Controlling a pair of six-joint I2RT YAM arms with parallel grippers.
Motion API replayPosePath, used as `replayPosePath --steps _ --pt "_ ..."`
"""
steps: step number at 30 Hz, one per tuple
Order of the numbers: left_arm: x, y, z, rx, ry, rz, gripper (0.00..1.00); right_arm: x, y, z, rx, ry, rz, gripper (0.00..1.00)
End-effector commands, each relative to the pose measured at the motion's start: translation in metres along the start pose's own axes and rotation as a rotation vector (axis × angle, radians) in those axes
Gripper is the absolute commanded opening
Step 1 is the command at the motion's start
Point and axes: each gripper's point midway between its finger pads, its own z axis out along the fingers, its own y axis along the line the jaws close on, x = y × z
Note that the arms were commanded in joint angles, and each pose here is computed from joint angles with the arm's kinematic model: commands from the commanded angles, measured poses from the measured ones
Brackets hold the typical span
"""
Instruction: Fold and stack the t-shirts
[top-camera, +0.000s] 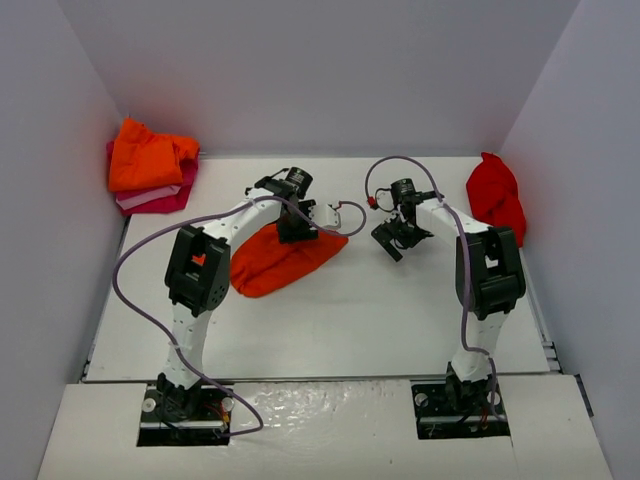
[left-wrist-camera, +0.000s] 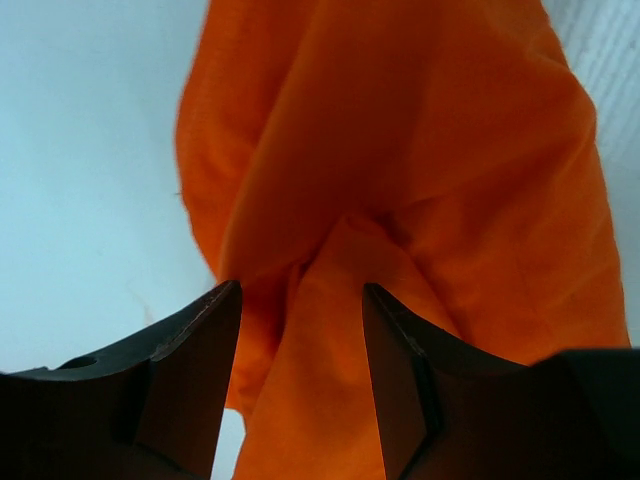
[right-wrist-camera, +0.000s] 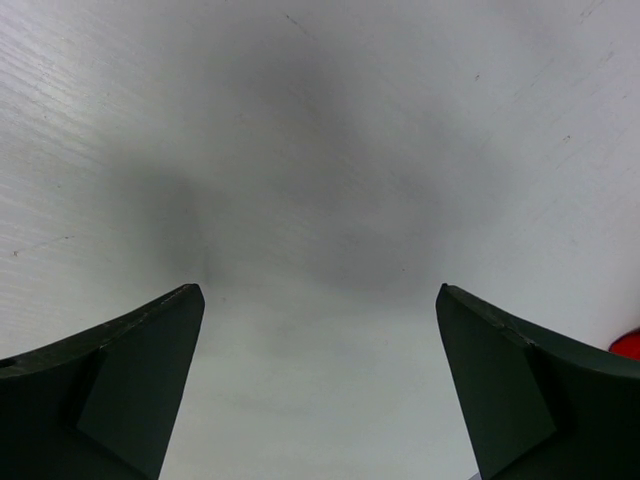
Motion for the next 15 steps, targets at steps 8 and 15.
replayPosePath --steps 8,15 --pt "-0.013 -0.017 -0.030 0.116 -0.049 0.112 0.45 -0.011 -0.013 -0.007 0.036 -0.055 0.035 1.00" --pt "-0.020 -0.014 -0.022 0.151 -0.050 0.110 0.44 -0.005 -0.012 -0.005 0.038 -0.044 0.028 1.00"
